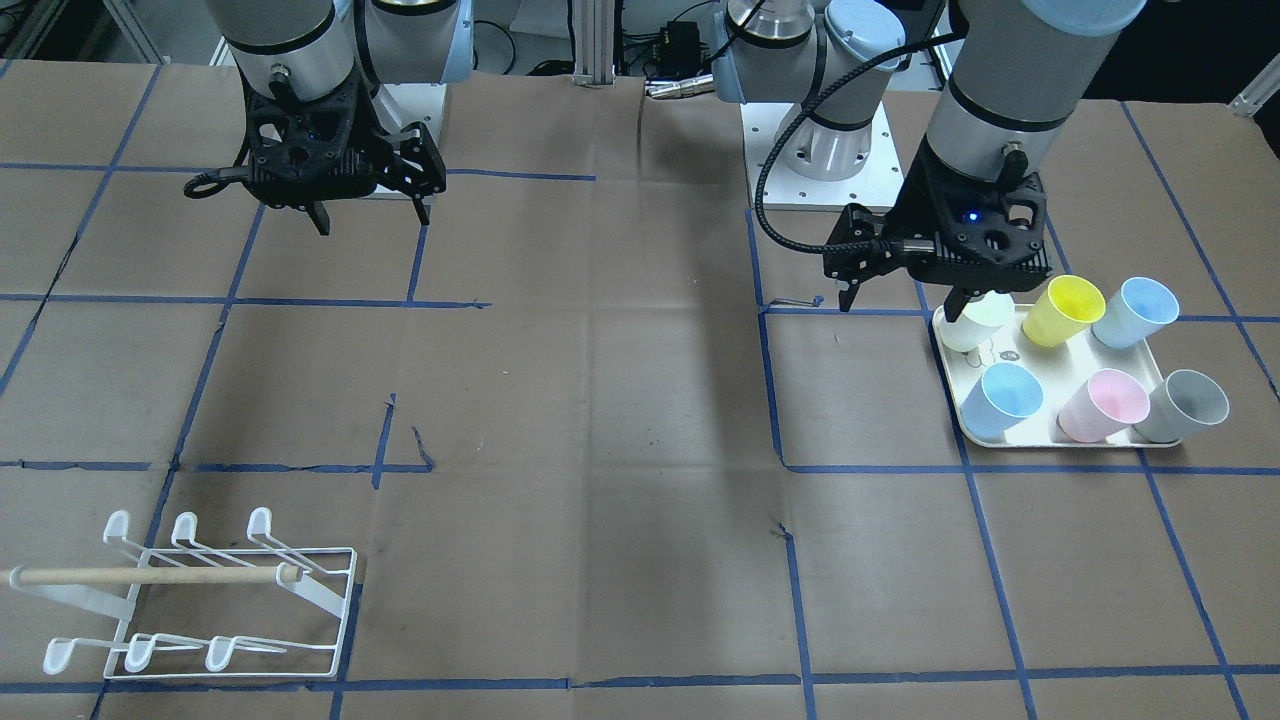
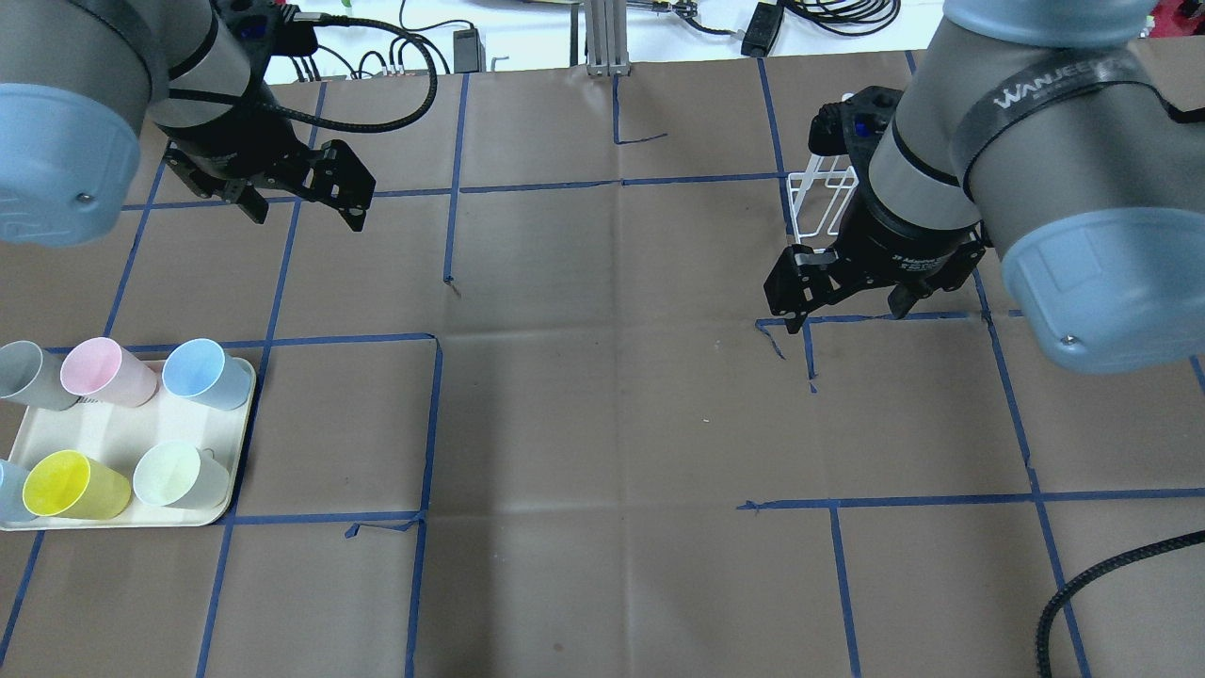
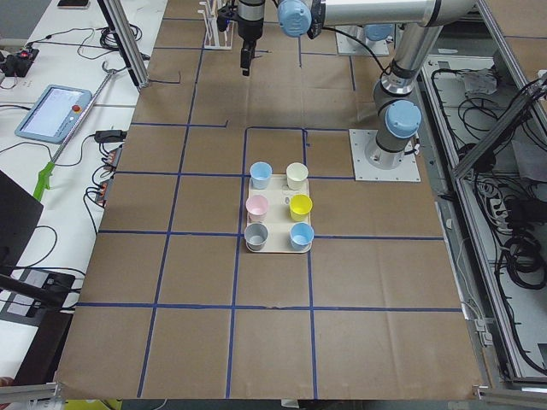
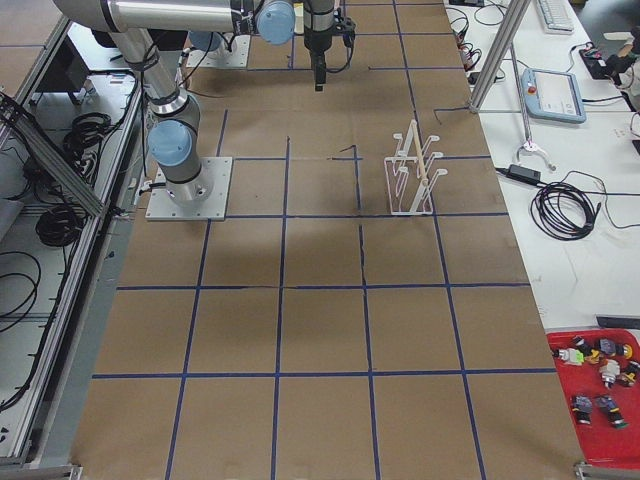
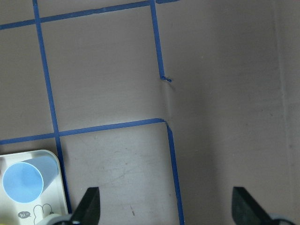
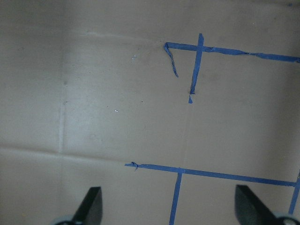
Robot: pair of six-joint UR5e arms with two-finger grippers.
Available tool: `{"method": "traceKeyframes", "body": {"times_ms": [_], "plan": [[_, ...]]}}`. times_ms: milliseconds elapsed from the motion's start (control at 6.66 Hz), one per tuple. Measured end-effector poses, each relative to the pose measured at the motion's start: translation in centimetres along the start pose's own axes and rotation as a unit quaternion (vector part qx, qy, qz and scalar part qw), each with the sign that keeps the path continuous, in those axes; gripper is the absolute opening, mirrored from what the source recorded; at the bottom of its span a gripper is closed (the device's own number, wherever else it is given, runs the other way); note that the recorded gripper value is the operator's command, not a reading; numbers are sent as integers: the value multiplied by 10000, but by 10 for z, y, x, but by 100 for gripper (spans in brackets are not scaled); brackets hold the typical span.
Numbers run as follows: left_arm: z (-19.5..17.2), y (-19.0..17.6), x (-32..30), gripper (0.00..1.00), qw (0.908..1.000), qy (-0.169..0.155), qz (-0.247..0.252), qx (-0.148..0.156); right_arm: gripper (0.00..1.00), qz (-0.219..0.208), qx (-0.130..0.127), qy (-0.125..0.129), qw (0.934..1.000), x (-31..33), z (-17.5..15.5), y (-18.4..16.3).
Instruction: Transfer IKEA cup to right arm and place on rack
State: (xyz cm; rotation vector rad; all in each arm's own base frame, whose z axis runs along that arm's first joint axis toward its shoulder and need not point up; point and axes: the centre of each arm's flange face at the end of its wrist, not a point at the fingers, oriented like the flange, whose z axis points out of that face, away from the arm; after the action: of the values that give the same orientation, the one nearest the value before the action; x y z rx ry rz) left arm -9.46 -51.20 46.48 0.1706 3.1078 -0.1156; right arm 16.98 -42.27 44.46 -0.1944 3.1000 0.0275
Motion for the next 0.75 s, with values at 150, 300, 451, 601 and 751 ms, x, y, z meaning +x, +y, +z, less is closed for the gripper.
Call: {"method": "traceKeyframes", "body": {"times_ms": [150,300,451,601,751], "plan": [[8,9,-32,100,9999,0,-110,-64,100,0,-4,0,10000,0,0,0],[16,22,-64,100,9997,9,-217,-144,100,1,-22,-5,10000,0,2,-1],[27,36,-89,100,9994,25,-273,-222,100,2,-46,-7,10000,0,4,-3],[37,48,-115,99,9992,39,-310,-267,100,2,-57,-8,10000,0,5,-3],[49,59,-146,99,9987,58,-416,-301,100,2,-59,-9,10000,0,5,-4]]}}
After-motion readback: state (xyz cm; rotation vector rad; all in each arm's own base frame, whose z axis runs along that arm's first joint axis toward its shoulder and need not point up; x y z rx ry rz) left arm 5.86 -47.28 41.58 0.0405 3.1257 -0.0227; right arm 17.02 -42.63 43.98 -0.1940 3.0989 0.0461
